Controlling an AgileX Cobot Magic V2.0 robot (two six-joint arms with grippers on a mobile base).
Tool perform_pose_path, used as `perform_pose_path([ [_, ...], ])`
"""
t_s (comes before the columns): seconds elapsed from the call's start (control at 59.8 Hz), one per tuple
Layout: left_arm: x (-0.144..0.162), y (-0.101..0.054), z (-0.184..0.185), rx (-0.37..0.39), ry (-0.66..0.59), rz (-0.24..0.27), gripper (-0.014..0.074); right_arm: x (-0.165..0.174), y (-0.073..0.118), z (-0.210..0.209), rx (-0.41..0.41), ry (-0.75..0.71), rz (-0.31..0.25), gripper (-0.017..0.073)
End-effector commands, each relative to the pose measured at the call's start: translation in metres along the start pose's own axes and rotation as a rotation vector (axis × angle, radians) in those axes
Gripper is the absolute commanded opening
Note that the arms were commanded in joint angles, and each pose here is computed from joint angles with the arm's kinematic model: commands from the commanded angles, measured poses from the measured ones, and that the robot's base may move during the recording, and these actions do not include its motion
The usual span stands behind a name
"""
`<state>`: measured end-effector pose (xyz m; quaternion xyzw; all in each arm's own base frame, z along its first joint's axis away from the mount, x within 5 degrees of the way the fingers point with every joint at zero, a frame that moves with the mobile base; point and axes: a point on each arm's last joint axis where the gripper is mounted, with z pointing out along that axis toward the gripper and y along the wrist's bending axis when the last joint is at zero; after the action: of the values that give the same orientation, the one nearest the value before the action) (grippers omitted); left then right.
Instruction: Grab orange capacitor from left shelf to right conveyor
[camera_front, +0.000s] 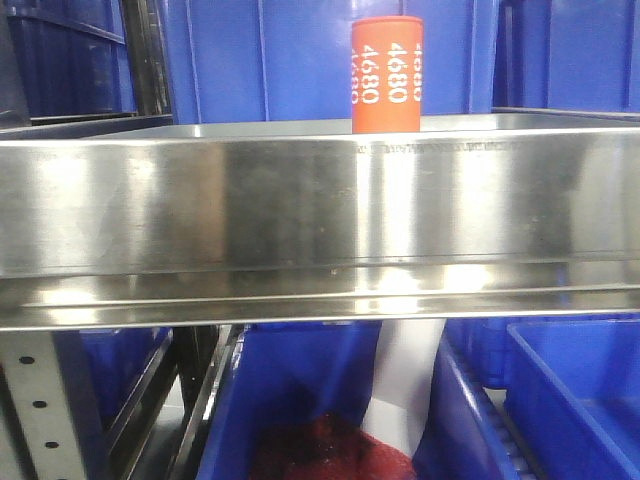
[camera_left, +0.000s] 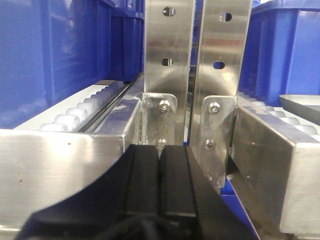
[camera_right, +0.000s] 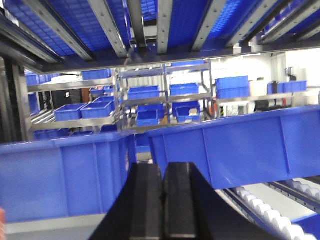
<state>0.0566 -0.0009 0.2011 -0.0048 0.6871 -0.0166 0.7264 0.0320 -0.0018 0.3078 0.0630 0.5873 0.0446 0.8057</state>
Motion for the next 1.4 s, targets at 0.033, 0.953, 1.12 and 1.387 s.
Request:
perform_pose_path([
  [0.033, -0.001, 0.000, 0.000, 0.007, -0.077, -0.003, -0.0126, -0.047, 0.008, 0.019, -0.018, 0.087, -0.010, 0.0049],
  [0.953, -0.001, 0.000, 0.000, 0.007, -0.077, -0.003, -0.0126, 0.002, 0.154, 0.193, -0.558, 0.584, 0.005, 0.0625],
  [1.12, -0.001, 0.000, 0.000, 0.007, -0.077, -0.003, -0.0126, 0.023, 0.163, 0.205, -0.554, 0.588, 0.004, 0.0625],
  [1.387, -0.001, 0.000, 0.000, 0.007, -0.077, -0.003, -0.0126, 0.055, 0.172, 0.217, -0.547, 0.637, -0.009, 0.0625],
])
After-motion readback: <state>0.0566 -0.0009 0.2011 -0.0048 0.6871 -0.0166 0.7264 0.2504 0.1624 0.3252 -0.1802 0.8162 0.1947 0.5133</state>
